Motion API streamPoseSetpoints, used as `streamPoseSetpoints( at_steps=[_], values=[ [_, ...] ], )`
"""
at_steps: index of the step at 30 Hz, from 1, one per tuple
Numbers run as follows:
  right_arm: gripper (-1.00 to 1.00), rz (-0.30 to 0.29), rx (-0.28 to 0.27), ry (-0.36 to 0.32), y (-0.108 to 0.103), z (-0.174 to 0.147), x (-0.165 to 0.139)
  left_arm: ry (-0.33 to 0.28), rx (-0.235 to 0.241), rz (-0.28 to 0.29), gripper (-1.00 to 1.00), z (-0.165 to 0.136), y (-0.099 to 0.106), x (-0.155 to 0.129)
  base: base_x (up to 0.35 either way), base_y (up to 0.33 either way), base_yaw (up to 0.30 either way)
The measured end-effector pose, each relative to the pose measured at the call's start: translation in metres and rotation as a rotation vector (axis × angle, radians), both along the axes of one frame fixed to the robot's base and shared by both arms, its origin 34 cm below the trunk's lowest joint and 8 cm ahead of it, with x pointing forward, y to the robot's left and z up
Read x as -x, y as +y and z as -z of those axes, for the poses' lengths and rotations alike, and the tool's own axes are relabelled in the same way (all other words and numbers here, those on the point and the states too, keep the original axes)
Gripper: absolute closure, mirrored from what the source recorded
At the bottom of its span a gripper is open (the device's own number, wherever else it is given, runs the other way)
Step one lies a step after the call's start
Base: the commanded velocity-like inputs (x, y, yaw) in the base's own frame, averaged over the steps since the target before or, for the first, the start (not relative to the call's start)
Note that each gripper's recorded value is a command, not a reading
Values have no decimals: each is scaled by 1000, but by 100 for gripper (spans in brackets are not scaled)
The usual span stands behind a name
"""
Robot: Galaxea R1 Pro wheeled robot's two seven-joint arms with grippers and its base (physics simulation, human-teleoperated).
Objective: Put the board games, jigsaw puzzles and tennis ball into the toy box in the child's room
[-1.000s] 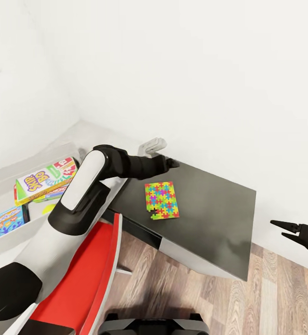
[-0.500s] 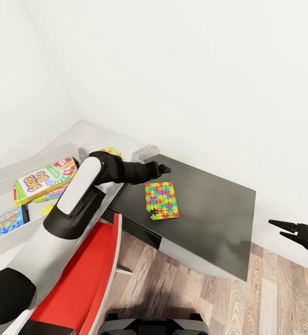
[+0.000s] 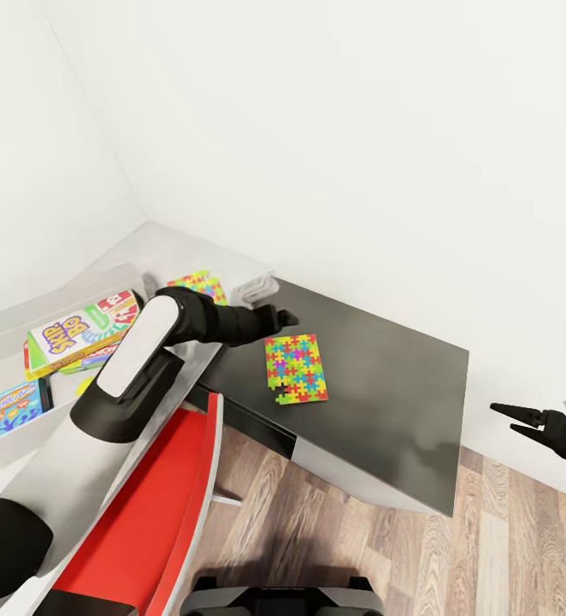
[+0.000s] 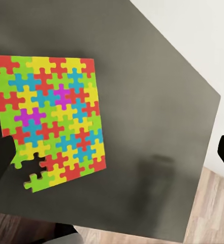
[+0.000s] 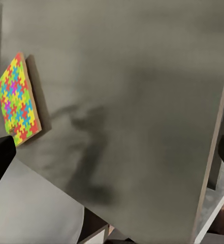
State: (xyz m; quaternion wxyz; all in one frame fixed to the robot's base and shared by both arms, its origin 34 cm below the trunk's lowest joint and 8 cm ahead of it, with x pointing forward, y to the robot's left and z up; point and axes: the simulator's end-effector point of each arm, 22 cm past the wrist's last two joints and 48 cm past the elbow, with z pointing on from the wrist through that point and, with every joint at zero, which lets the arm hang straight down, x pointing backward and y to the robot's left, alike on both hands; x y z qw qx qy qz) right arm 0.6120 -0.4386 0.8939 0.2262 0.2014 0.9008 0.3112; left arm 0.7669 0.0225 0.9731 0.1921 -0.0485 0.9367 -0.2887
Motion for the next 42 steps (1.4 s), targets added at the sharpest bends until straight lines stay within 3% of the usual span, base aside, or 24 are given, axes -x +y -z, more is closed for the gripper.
streamPoseSetpoints(
  at_steps=[5,14,23,30,42],
  values=[
    [-100,-1,-1,0,0,0,0,15,-10,-5,-100,7,2,0,0,0,0],
    [-100,-18,0,-15,6,-6,-2,103,-55,-33,-100,47,14,1,0,0,0],
    [-100,-25,0,-21,8,-8,-3,76,-37,-27,-100,51,11,-7,0,0,0],
    [-100,-28,1,-20,9,-8,-2,35,-54,-28,-100,58,16,-16,0,0,0],
    [-100,-31,2,-22,10,-9,-2,11,-24,-13,-100,62,14,-19,0,0,0]
  ],
)
